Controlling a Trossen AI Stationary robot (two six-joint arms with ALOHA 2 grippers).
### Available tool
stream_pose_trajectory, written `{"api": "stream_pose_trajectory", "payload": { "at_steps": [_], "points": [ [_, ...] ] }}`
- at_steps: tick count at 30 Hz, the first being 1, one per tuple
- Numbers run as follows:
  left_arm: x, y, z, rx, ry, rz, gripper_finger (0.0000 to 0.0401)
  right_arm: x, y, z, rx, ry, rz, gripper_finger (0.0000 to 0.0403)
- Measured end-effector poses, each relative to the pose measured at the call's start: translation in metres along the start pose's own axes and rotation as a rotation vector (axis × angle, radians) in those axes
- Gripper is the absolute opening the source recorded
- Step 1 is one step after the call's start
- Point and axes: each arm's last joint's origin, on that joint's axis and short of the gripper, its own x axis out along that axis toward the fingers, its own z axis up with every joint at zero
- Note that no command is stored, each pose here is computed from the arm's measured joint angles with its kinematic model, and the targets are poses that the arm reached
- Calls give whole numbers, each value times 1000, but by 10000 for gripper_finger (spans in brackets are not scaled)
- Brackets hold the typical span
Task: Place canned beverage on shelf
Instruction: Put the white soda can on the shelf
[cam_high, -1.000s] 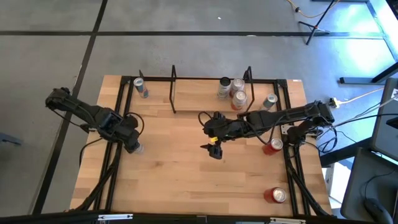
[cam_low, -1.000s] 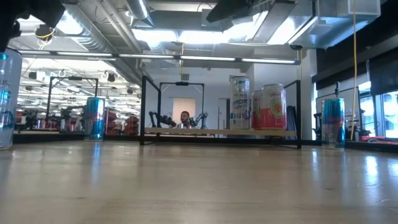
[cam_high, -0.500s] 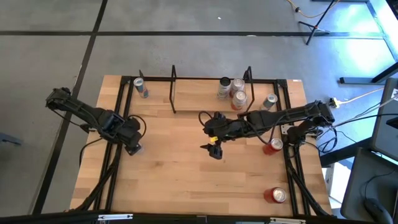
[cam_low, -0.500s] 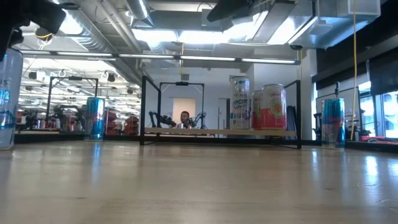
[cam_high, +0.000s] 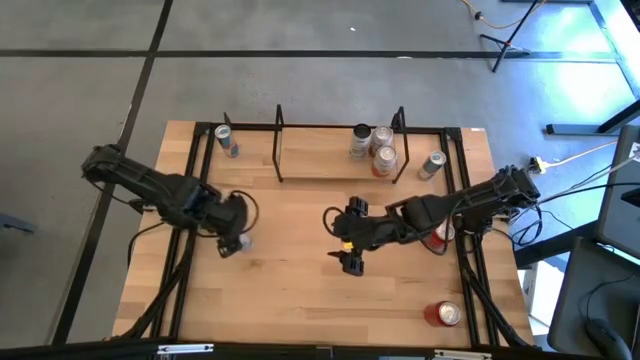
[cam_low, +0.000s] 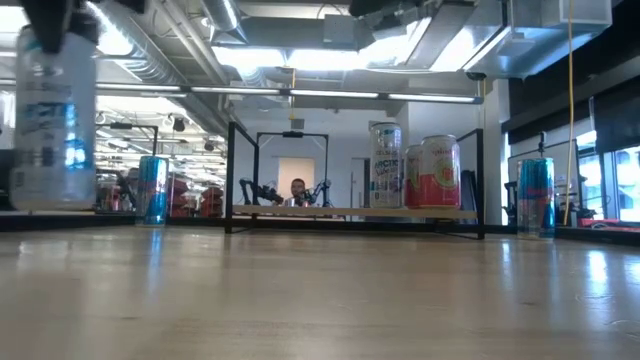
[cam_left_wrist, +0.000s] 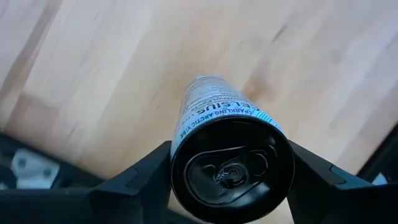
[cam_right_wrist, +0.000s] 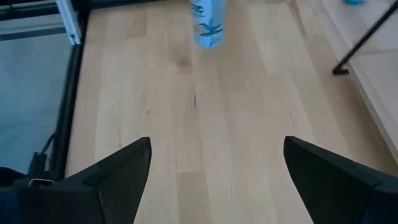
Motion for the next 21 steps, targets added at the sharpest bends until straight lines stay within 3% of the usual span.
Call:
{"api": "stream_pose_trajectory", "payload": {
  "at_steps": [13, 21],
  "points": [
    [10, -75, 95, 320, 8, 14, 221, -4, 2, -18, 56, 155, -37, 349],
    [41, -95, 139, 307, 54, 14, 221, -11, 13, -33, 42, 256, -40, 349]
  ]
}}
